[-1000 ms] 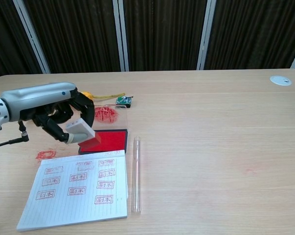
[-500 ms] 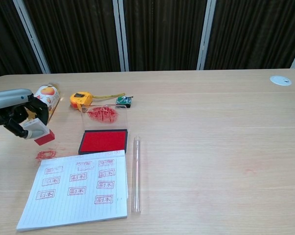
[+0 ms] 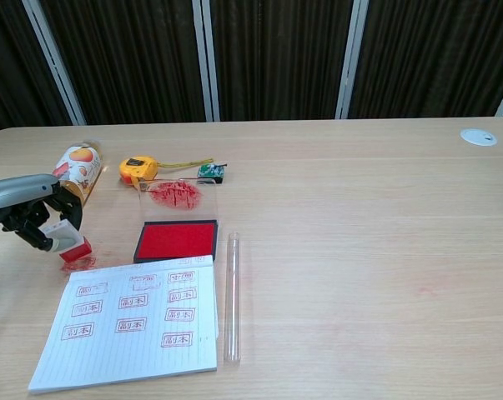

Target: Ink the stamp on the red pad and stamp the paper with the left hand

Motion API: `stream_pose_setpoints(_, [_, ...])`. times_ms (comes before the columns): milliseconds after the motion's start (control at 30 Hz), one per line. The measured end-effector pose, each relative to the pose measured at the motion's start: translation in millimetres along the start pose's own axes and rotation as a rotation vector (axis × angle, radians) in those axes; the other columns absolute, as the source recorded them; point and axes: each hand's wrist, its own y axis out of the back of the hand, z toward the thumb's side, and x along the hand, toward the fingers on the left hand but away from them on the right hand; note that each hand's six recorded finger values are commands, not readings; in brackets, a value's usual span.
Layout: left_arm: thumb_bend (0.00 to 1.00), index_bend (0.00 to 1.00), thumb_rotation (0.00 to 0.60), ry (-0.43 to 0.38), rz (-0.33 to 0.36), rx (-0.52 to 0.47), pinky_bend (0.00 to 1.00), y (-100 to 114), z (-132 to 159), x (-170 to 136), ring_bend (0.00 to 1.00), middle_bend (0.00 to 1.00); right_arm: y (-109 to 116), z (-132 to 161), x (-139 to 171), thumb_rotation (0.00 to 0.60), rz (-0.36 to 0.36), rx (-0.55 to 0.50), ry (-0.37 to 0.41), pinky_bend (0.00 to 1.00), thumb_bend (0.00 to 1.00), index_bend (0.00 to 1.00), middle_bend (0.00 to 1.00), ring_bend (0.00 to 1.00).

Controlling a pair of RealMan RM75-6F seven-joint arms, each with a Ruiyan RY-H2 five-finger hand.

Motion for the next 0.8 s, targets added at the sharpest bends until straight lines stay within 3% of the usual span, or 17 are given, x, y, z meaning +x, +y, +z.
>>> stream_pose_setpoints(467, [0.41,0.56,0.6,-0.003,-0.016,0.034,0.83,-6.9,-1.2,3.1,0.84,0.54,0.1,0.0,0.6,0.6,-0.002,0.005,0.0,0.0,0.0,0.0,0.0,0.0])
stream_pose_setpoints(800, [0.41,0.45,0.6,-0.01,-0.009,0.078,0.83,-8.4,0.7,4.6,0.83,0.43,0.1,-0.9,-0.3,0.6,-0.002,0.007,-0.002,0.0,0.0,0.0,0.0,0.0])
